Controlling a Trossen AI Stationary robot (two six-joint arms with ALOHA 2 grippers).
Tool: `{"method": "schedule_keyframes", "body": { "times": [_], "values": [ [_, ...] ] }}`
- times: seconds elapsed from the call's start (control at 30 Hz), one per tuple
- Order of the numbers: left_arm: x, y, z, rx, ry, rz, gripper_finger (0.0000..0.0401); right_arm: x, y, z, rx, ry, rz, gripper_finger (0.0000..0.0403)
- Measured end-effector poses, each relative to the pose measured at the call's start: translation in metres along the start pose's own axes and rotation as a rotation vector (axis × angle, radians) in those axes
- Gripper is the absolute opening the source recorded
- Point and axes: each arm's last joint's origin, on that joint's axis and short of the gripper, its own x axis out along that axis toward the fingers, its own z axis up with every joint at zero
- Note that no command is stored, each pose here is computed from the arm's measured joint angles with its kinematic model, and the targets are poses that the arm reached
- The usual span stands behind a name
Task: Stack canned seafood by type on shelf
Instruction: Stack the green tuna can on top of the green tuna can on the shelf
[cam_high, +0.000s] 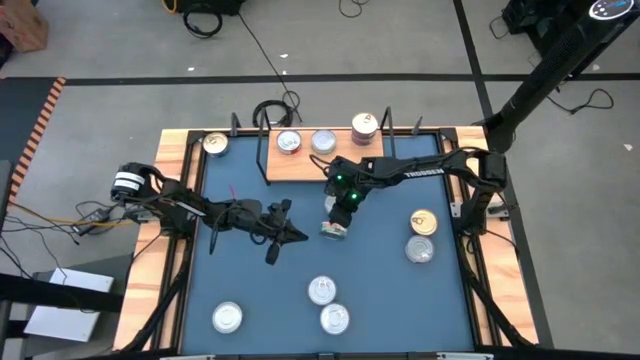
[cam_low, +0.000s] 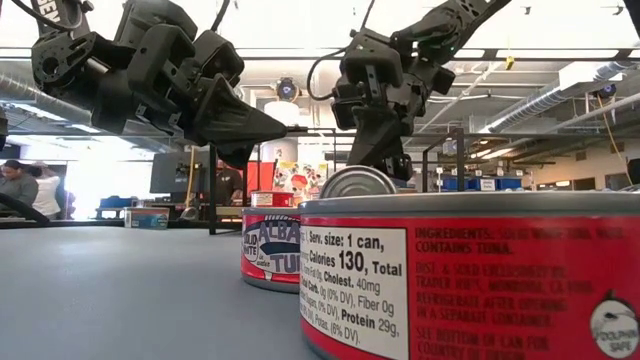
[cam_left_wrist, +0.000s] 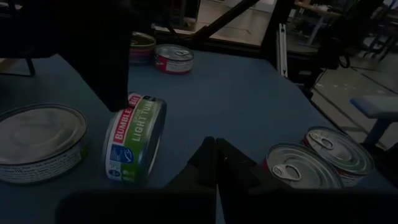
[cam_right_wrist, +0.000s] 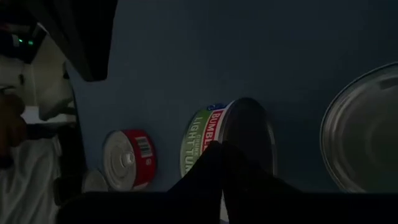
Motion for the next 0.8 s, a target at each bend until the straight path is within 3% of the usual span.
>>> {"method": "schedule_keyframes", "body": {
  "times": [0.53, 0.8],
  "values": [
    [0.0, 0.0, 0.0, 0.0, -0.002, 0.012, 0.0005, -0.009, 0.01, 0.007, -0.059, -0.088, -0.167, 0.02],
    [0.0, 0.001, 0.0, 0.005, -0.003, 0.018, 0.0005, -0.02, 0.024, 0.015, -0.078, -0.073, -0.211, 0.0257]
  ]
}}
